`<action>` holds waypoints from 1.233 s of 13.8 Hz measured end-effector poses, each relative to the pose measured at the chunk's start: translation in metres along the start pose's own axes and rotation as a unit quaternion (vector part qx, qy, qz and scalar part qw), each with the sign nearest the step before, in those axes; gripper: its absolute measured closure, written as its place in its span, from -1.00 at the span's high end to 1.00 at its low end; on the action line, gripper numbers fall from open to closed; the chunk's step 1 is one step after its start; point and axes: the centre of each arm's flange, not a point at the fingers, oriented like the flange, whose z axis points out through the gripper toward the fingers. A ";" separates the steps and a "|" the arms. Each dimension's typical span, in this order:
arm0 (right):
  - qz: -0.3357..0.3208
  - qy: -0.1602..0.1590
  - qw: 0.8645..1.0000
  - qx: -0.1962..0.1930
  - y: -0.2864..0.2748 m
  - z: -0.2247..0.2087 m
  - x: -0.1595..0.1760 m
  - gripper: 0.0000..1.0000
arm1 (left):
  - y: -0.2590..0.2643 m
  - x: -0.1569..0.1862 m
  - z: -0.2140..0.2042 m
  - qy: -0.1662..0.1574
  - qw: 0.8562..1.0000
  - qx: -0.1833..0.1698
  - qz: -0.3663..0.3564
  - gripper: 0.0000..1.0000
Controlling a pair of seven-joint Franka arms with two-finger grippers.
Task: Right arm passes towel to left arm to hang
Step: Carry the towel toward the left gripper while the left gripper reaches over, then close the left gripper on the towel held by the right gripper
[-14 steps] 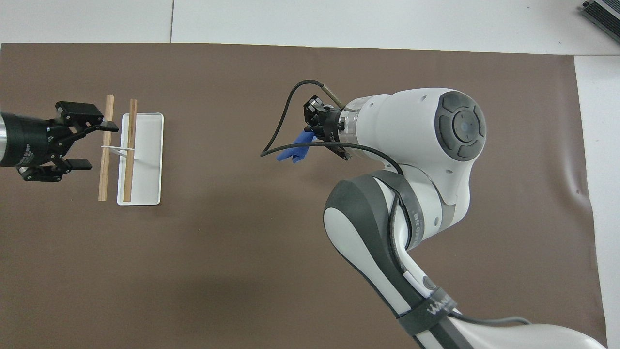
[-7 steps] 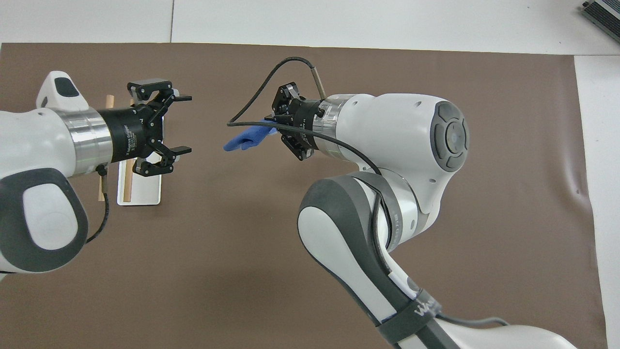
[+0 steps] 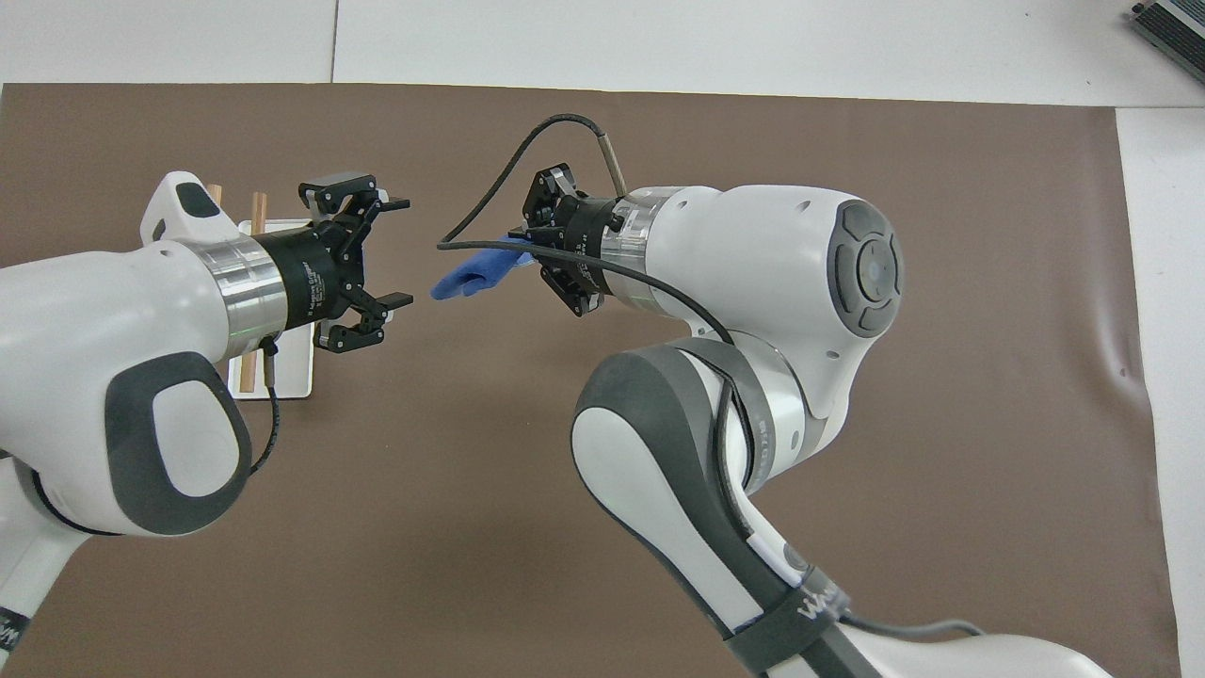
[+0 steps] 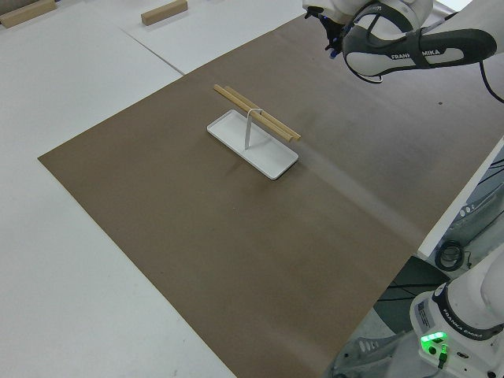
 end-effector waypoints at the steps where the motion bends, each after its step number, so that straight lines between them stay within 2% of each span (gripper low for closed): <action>1: 0.000 0.000 1.000 0.000 0.000 0.000 0.000 -0.92 | -0.001 -0.001 0.004 0.001 1.000 -0.005 0.000 1.00; 5: 0.000 0.000 1.000 0.000 0.000 0.000 0.000 -0.92 | -0.005 -0.011 0.012 -0.002 1.000 -0.005 0.005 0.98; 6: 0.000 0.000 1.000 0.000 0.000 0.000 0.000 -0.92 | -0.005 -0.011 0.012 -0.002 1.000 -0.006 0.005 0.89; 7: 0.000 0.000 1.000 0.000 0.000 0.000 0.000 -0.92 | -0.005 -0.011 0.012 -0.002 1.000 -0.006 0.005 0.67; 8: 0.000 0.000 1.000 0.000 0.000 0.000 0.000 -0.92 | -0.004 -0.011 0.012 -0.002 1.000 -0.006 0.004 0.55; 11: 0.000 0.000 1.000 0.000 0.000 0.000 0.001 -0.92 | -0.007 -0.011 0.014 -0.005 1.000 0.007 0.001 0.61; 12: 0.000 0.000 1.000 0.000 0.000 0.000 0.001 -0.92 | -0.009 -0.009 0.015 -0.008 1.000 0.017 -0.002 0.74; 13: 0.000 0.000 1.000 0.000 0.000 0.000 0.001 -0.92 | -0.010 -0.007 0.016 -0.009 1.000 0.024 -0.006 0.97; 17: 0.000 0.000 1.000 0.000 0.000 0.000 0.001 -0.92 | -0.013 0.019 0.014 -0.014 0.997 0.070 -0.027 1.00</action>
